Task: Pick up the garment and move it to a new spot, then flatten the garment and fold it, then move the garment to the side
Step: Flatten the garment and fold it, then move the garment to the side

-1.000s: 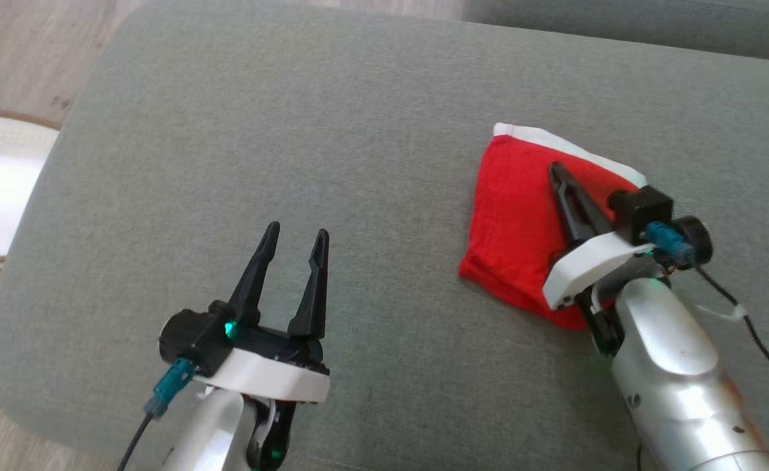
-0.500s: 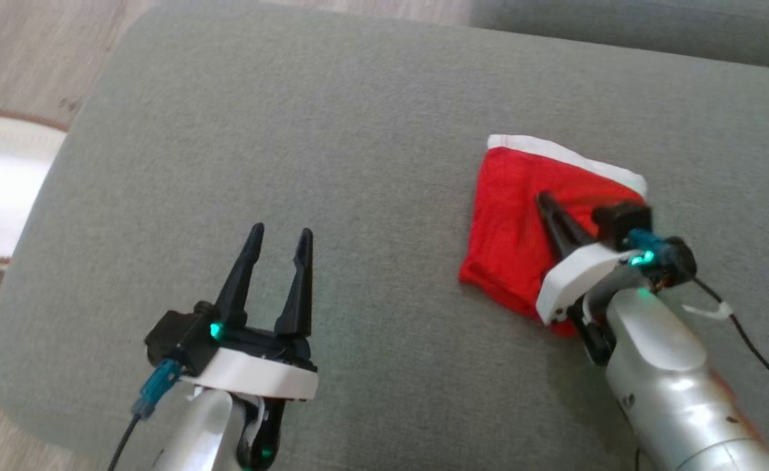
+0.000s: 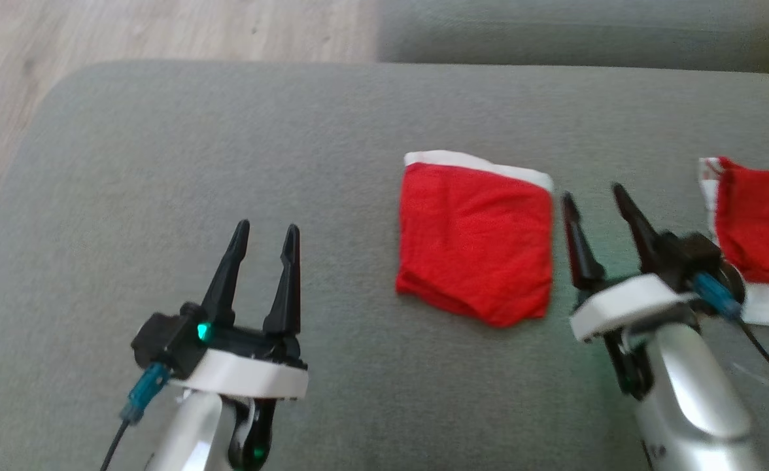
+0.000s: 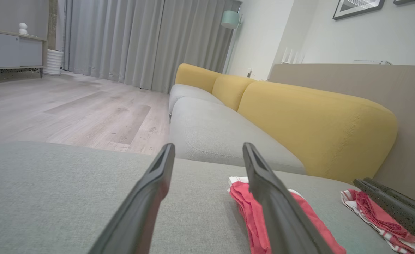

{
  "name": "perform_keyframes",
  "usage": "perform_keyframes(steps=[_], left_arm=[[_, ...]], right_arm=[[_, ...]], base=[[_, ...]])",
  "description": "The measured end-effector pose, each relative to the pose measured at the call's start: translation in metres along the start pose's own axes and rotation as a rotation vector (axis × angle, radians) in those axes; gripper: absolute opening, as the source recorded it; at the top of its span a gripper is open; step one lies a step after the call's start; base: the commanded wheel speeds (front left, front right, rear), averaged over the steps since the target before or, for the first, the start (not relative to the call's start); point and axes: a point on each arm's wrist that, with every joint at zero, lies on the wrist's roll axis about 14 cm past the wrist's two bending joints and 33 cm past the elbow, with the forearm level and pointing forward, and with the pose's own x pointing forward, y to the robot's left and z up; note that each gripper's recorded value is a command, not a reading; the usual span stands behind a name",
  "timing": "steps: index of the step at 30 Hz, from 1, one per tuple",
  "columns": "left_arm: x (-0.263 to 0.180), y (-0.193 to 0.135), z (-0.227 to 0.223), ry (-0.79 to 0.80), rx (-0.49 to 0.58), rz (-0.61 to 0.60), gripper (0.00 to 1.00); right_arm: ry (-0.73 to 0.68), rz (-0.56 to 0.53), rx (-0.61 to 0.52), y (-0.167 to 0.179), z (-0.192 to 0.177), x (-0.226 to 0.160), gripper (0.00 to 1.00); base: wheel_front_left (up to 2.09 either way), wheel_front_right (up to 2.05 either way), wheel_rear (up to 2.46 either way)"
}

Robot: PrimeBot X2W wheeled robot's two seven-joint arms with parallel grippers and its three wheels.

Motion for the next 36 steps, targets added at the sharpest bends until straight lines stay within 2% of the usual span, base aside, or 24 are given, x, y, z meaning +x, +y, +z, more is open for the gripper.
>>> perform_keyframes(steps=[10, 15, 30, 36], left_arm=[[-0.007, -0.022, -0.010, 0.027, -0.012, -0.058, 1.00], [-0.012, -0.030, -0.018, 0.049, -0.009, -0.077, 1.00], [-0.015, -0.023, -0.018, 0.050, -0.005, -0.055, 1.00], [-0.014, -0.018, -0.024, 0.066, -0.008, -0.042, 1.00]], right_arm=[[-0.048, -0.148, 0.038, -0.037, 0.007, -0.056, 1.00], [-0.056, -0.183, 0.063, -0.041, 0.005, -0.078, 1.00], [-0.061, -0.182, 0.067, -0.039, 0.006, -0.082, 1.00], [-0.011, -0.172, 0.079, -0.036, -0.011, -0.078, 1.00]], base=[[0.00, 0.00, 0.00], [0.00, 0.00, 0.00], [0.00, 0.00, 0.00], [0.00, 0.00, 0.00]])
